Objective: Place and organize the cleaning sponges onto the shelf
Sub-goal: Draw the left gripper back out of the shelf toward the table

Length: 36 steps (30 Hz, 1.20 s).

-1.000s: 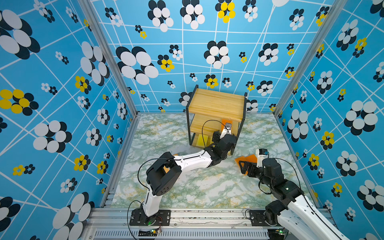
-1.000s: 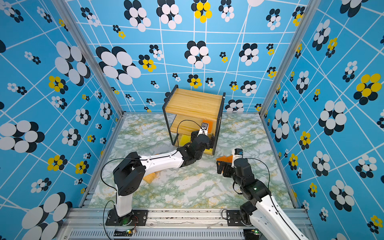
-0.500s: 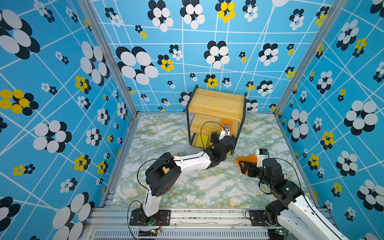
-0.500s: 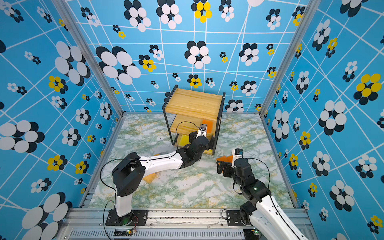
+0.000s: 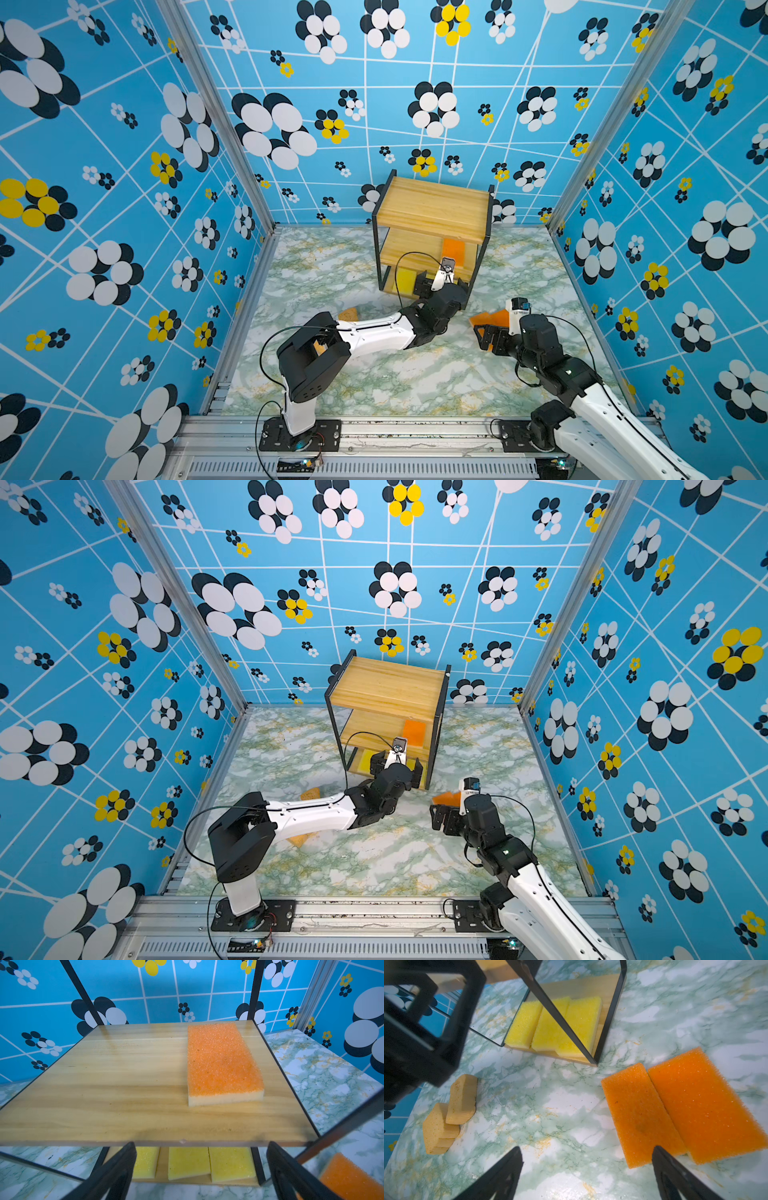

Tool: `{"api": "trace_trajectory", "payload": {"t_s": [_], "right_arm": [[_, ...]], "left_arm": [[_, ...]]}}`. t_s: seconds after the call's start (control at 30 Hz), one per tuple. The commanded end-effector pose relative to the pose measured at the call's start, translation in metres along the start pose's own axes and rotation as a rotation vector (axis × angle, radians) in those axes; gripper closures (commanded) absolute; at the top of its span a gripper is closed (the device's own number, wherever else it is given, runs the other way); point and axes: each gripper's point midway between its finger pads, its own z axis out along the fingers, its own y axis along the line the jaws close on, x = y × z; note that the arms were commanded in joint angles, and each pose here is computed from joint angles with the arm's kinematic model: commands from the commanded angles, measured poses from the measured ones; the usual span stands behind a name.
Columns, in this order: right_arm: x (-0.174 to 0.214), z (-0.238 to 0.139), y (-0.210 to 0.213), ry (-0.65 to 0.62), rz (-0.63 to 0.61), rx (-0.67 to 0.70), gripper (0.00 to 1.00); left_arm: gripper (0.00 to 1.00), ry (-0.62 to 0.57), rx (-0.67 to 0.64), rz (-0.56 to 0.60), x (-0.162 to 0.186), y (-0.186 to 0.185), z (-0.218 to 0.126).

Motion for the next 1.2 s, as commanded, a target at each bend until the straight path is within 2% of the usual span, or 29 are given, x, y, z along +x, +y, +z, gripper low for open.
{"api": "trace_trajectory", "payload": {"t_s": [0.0, 0.13, 0.33, 0.5, 0.83, 1.17], "right_arm": [[-0.008, 0.000, 0.005, -0.004, -0.009, -0.013, 0.01], [-0.005, 0.009, -0.003, 0.023, 0.007, 0.033, 0.01], [0.003, 0.027, -0.008, 0.071, 0.050, 0.063, 0.01], [0.006, 0.038, -0.016, 0.106, 0.036, 0.107, 0.01], [-0.005, 0.051, -0.036, 0.125, -0.017, 0.232, 0.01], [0.020, 0.076, -0.026, 0.224, 0.027, 0.149, 0.01]], "left_arm": [[0.01, -0.028, -0.037, -0.014, -0.013, 0.012, -0.021], [0.01, 0.005, -0.034, -0.043, -0.003, 0.019, -0.039], [0.01, 0.109, -0.053, -0.104, 0.040, 0.042, -0.060], [0.01, 0.171, -0.056, -0.127, 0.066, 0.057, -0.073], [0.01, 0.208, -0.090, -0.131, 0.082, 0.071, -0.079], [0.01, 0.216, -0.108, -0.138, 0.086, 0.076, -0.081]]}}
